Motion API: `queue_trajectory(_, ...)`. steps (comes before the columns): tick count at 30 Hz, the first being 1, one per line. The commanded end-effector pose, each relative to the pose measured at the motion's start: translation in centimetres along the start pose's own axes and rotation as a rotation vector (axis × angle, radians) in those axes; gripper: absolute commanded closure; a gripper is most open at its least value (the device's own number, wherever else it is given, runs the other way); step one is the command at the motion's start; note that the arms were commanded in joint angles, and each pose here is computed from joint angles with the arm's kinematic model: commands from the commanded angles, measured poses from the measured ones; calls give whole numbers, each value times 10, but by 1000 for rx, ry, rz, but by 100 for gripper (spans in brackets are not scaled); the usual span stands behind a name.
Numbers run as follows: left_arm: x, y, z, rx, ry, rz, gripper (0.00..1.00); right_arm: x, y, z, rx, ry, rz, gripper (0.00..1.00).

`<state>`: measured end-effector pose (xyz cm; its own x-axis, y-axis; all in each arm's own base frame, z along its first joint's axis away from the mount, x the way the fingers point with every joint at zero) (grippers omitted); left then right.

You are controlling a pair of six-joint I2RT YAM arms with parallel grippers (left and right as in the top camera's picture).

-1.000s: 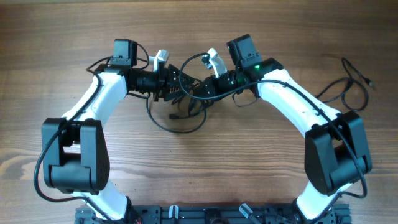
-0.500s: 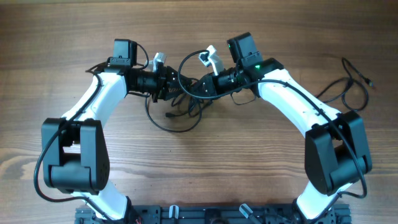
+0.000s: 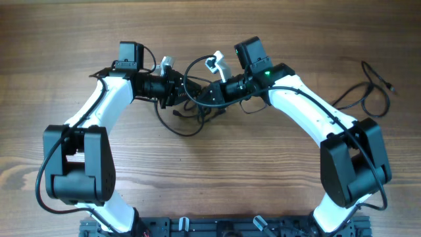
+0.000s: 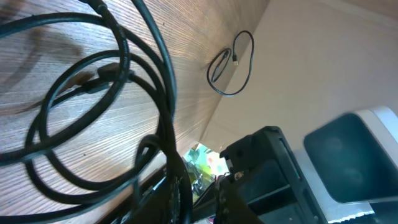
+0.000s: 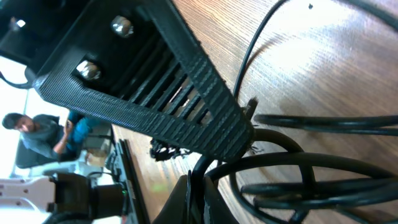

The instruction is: Untangle cables

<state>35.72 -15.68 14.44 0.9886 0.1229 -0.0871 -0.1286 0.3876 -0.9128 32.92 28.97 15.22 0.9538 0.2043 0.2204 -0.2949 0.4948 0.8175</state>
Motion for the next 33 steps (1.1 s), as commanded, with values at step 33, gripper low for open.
queue_trajectory(33, 18, 35, 6, 275, -129, -58, 91, 11, -31, 5, -242, -158, -398, 76)
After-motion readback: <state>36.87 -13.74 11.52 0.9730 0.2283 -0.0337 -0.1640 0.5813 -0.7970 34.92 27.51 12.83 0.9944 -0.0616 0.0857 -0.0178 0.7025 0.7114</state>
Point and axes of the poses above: each gripper's point midway between its finger pads, its own z axis back along the fingers, its own y axis along the line the jaws close on, x = y × z, the point moved 3 cm from there along z, back along the fingers, and after that the axes turned 14 degrees about -z, right-handed, at the moved point
